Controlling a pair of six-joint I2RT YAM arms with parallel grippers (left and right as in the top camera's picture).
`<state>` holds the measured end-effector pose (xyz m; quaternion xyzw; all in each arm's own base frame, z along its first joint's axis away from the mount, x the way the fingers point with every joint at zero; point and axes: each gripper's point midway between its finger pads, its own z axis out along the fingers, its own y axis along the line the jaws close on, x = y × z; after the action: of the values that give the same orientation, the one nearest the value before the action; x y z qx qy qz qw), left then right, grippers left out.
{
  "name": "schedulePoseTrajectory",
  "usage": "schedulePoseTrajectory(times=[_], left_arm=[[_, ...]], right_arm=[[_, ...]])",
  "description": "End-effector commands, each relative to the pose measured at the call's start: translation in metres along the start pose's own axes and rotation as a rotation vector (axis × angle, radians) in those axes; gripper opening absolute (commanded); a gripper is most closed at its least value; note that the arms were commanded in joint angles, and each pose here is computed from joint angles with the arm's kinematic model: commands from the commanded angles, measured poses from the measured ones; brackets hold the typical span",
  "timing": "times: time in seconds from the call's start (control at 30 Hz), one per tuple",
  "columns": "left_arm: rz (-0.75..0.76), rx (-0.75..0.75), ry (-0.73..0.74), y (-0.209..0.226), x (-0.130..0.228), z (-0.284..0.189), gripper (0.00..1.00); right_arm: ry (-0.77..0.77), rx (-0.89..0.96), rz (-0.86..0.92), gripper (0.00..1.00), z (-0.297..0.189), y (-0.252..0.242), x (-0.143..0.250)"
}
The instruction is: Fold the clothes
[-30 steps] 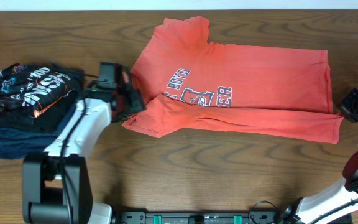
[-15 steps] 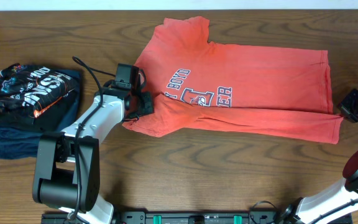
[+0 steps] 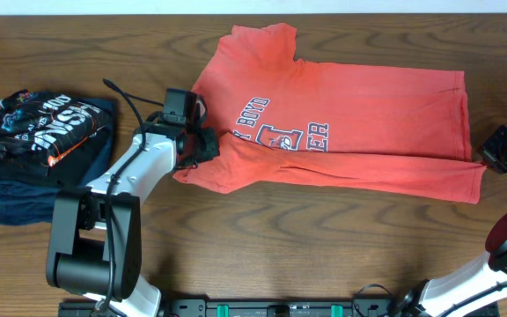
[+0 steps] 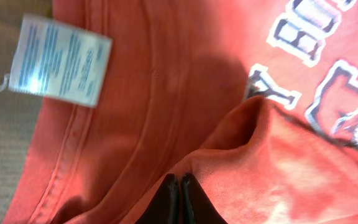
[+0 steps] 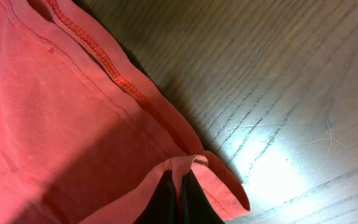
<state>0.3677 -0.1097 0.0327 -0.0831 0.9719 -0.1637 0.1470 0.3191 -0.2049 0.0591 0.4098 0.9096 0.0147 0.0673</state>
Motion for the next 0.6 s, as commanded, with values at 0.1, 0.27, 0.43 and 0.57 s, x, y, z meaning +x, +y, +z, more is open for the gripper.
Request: schedulePoseTrajectory(times=[0.1, 0.27, 0.43, 0.57], left_arm=[[0.045, 0.089, -0.173, -0.039, -0.066, -0.042, 0.06], [-0.004, 0.103, -0.233, -0.038, -0.09, -0.059, 0.06], [-0.036, 0.072, -0.212, -0.022, -0.089, -0.056, 0.06], [-0.083, 0.058, -0.224, -0.015, -0.093, -0.056, 0.06]], right_arm=[[-0.029, 0.019, 0.001, 0.01, -0.008, -0.003, -0.003], [-0.035, 0.018, 0.001, 0.01, -0.008, -0.002, -0.004], [-0.048, 0.014, 0.0, 0.01, -0.008, -0.001, -0.007], [-0.076, 0.005, -0.004, 0.01, -0.008, 0.002, -0.014]])
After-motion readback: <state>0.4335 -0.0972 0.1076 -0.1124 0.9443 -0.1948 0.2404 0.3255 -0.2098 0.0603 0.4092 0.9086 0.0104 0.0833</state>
